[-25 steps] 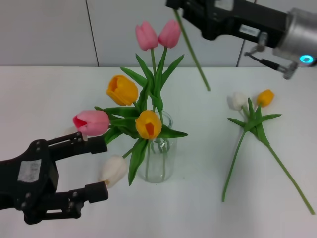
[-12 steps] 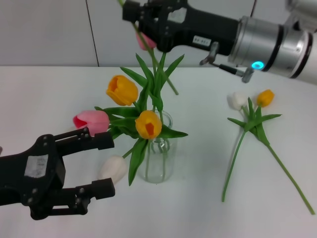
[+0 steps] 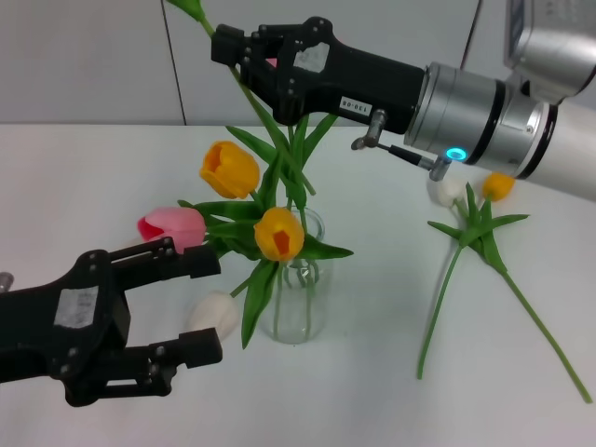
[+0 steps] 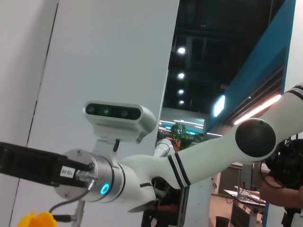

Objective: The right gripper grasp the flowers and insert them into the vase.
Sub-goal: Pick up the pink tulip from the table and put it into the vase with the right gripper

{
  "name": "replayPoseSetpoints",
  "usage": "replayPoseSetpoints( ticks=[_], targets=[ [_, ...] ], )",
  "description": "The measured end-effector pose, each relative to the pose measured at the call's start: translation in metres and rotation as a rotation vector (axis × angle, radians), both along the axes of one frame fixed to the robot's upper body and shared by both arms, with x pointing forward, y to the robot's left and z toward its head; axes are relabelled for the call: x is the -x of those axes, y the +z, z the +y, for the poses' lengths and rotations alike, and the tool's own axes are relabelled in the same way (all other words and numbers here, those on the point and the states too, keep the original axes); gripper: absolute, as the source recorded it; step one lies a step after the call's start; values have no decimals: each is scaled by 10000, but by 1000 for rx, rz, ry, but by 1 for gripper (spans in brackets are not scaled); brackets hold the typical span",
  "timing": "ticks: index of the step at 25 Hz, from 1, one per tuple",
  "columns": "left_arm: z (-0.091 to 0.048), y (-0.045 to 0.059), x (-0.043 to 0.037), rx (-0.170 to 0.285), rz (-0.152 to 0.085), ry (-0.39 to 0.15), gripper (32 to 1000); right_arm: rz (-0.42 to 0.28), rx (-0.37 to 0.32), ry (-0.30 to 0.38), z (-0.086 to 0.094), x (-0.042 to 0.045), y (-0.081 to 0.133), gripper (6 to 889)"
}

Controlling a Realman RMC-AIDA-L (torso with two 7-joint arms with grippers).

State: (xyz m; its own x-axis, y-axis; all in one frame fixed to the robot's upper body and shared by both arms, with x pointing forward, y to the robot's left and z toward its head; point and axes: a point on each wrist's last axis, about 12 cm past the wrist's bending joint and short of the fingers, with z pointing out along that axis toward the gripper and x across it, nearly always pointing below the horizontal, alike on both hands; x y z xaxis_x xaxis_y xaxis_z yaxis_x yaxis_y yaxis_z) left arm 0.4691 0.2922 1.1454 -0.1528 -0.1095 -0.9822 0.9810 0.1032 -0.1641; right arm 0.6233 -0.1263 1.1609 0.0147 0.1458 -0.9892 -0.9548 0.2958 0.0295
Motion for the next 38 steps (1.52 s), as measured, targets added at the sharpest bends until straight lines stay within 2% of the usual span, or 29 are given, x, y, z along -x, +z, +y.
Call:
replayPoseSetpoints(
  ticks=[7,23,27,32,38],
  targets=[
    [-12,3,-15,1,-3,-4,835,-28,3,-20,13,74,-124,17],
    [-28,4,-35,2,-14,-9,834,-47,53,-53,30,146,-298,17],
    [-35,-23,-47,10,-2,-6,834,-44,81,-64,31,141,-340,17],
    [-53,-31,-65,14,-1,-11,834,-53,93,-72,38,143,-360,17],
    [-51,-31,-67,13,-1,-10,835,-60,85,-83,106,85,-295,17]
  ],
)
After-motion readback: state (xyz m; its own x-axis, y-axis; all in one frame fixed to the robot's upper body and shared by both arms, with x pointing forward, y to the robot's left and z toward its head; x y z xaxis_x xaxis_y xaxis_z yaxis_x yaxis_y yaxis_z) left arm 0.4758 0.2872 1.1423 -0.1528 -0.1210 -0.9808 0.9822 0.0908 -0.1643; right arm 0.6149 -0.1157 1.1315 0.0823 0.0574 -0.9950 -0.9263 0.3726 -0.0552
